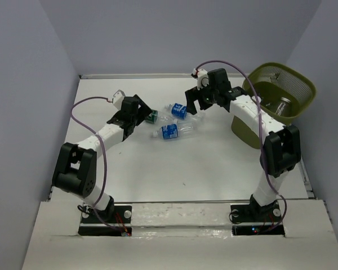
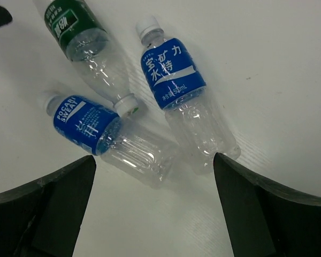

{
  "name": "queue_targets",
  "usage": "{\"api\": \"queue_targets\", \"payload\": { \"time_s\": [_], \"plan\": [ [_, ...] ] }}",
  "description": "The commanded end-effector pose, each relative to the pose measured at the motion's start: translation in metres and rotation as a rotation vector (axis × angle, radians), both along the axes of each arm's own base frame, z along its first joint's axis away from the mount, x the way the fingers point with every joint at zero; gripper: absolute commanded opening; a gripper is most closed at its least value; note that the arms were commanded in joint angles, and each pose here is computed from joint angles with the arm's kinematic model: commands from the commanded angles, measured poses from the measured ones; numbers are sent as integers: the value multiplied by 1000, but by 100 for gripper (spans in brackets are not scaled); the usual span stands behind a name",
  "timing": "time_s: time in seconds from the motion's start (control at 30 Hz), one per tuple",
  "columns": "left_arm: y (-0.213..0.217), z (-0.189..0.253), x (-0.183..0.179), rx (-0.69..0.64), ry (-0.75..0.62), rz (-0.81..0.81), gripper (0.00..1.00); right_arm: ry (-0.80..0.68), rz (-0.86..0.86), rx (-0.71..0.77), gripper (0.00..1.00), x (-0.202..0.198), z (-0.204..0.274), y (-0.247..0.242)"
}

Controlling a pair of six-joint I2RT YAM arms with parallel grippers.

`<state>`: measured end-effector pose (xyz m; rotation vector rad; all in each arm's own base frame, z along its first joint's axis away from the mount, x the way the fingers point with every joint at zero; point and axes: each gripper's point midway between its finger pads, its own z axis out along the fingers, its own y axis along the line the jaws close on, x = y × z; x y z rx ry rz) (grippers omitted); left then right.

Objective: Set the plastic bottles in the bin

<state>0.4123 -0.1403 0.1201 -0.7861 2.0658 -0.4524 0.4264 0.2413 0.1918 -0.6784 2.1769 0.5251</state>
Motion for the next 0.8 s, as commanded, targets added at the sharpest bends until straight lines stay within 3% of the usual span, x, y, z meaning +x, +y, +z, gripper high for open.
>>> {"api": "queue_targets", "payload": {
  "time_s": [0.0,0.13,0.57,0.77],
  "plan": [
    [2,34,41,-19,-113,81,99,-31,85,-87,96,17,2,3],
    [-6,15,54,6,-61,54,99,29,100,-170,96,36,-35,3],
    [0,-14,68,46,6,48,99,48,236,-229,97,77,-82,30],
    [-1,-28,77,52,28,42,99,45,255,-226,90,87,-98,42]
  ]
}}
